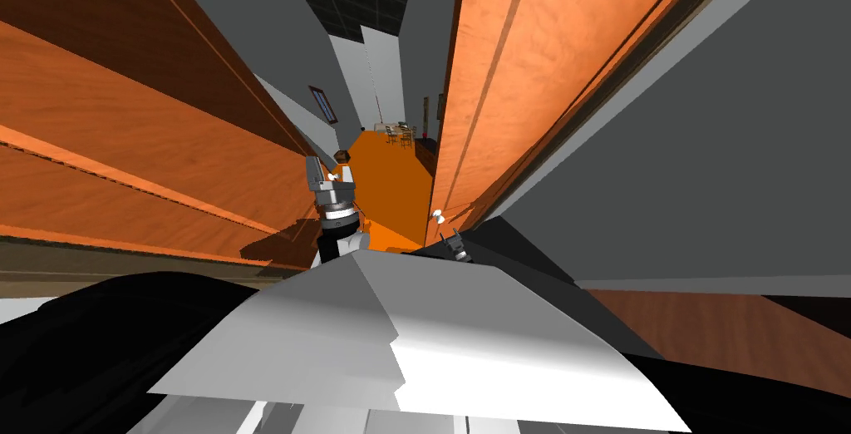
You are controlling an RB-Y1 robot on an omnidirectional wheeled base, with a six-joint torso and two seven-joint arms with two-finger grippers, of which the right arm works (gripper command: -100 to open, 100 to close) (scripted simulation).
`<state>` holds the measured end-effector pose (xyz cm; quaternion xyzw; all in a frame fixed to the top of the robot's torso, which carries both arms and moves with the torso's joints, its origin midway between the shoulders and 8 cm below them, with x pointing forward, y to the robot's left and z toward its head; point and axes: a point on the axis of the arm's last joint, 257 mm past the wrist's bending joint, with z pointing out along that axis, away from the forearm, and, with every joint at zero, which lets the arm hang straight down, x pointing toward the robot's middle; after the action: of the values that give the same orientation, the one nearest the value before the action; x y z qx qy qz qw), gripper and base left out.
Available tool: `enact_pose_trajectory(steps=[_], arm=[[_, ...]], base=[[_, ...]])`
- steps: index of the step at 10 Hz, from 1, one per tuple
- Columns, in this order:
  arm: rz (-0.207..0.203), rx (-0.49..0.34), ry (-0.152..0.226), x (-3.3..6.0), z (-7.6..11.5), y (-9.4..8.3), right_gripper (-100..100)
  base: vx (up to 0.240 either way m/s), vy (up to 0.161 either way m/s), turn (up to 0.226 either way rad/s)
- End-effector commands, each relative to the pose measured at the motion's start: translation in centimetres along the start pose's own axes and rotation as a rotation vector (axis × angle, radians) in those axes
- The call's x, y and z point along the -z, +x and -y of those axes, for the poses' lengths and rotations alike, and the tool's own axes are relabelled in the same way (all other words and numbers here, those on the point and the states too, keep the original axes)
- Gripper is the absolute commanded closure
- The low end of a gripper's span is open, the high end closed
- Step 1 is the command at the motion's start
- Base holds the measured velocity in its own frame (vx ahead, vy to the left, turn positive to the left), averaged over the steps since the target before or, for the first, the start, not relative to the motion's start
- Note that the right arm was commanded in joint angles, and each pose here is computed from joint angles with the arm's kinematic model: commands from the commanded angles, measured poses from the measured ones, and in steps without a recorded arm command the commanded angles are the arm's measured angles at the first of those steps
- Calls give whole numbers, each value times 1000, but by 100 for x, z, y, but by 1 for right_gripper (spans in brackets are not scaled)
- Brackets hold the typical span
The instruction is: Push the door open
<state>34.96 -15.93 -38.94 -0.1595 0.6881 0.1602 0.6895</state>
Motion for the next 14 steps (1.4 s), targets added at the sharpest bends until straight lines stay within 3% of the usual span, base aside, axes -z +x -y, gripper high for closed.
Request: enact_pose_trajectory(steps=[1,5,6,11,14], arm=[[-1,1,3,-9,-9,14,-100],[3,-10,11,-50,-53,22,-100],[3,-10,11,-50,-53,22,100],[3,-10,11,-50,-53,22,100],[22,-96,32,-84,32,-26,100]], base=[[199,85,23],[164,63,16],[-15,-3,5],[-9,-3,6],[17,10,51]])
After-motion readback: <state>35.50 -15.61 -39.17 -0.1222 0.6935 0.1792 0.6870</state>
